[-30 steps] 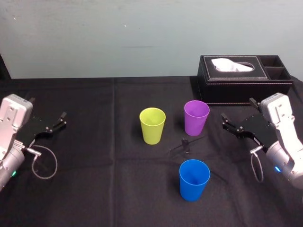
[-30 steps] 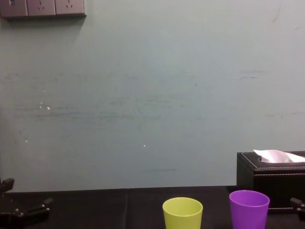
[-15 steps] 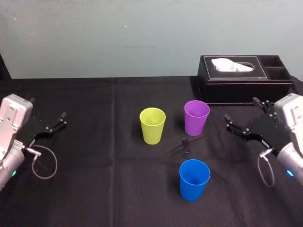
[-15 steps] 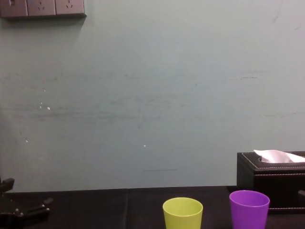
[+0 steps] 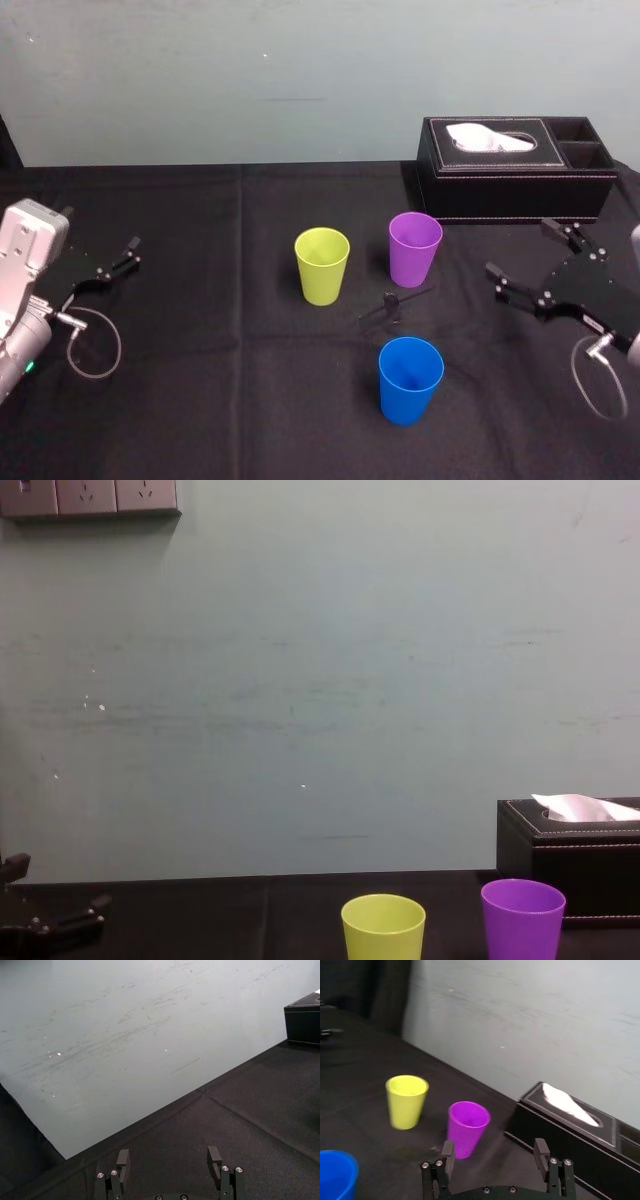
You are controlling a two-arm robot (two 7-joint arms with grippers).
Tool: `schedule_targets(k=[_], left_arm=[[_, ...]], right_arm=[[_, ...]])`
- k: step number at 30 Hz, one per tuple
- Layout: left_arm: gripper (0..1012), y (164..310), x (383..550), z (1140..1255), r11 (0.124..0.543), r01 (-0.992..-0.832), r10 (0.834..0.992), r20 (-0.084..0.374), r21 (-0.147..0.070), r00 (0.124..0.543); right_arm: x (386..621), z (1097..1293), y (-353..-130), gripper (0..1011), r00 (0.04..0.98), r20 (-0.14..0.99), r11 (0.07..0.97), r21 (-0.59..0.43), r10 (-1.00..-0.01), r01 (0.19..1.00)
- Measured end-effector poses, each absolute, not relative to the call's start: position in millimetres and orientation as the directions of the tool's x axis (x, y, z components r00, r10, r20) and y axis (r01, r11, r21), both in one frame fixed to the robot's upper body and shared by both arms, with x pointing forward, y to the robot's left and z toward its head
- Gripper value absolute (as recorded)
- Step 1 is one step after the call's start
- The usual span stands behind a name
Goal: Stack the three plastic cups sequentially using one hand.
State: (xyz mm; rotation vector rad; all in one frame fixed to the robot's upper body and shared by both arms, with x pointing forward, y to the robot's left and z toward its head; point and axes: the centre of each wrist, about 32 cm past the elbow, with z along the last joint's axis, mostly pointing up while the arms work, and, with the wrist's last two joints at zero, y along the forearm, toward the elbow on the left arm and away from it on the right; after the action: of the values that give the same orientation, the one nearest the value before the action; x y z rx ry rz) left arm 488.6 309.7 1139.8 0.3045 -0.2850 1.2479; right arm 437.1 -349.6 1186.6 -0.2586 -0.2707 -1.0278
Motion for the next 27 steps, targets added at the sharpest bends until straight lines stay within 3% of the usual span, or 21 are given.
schedule_targets(k=[16,27], left_arm=[[1010,309.7,488.6,1139.8,0.287,-0.955,0.88,0.374,0.07,0.292],[1010,309.7,488.6,1139.8,0.287,-0.955,0.88,0.374,0.07,0.292]], right_arm=[[419.0,1191.4,-377.7,1000,0.717,0.299,0.708,-0.158,-0.63,0.688],[412.6,1185.0,-382.0,1000,0.772,0.265,0.757,-0.179,-0.578,0.629]])
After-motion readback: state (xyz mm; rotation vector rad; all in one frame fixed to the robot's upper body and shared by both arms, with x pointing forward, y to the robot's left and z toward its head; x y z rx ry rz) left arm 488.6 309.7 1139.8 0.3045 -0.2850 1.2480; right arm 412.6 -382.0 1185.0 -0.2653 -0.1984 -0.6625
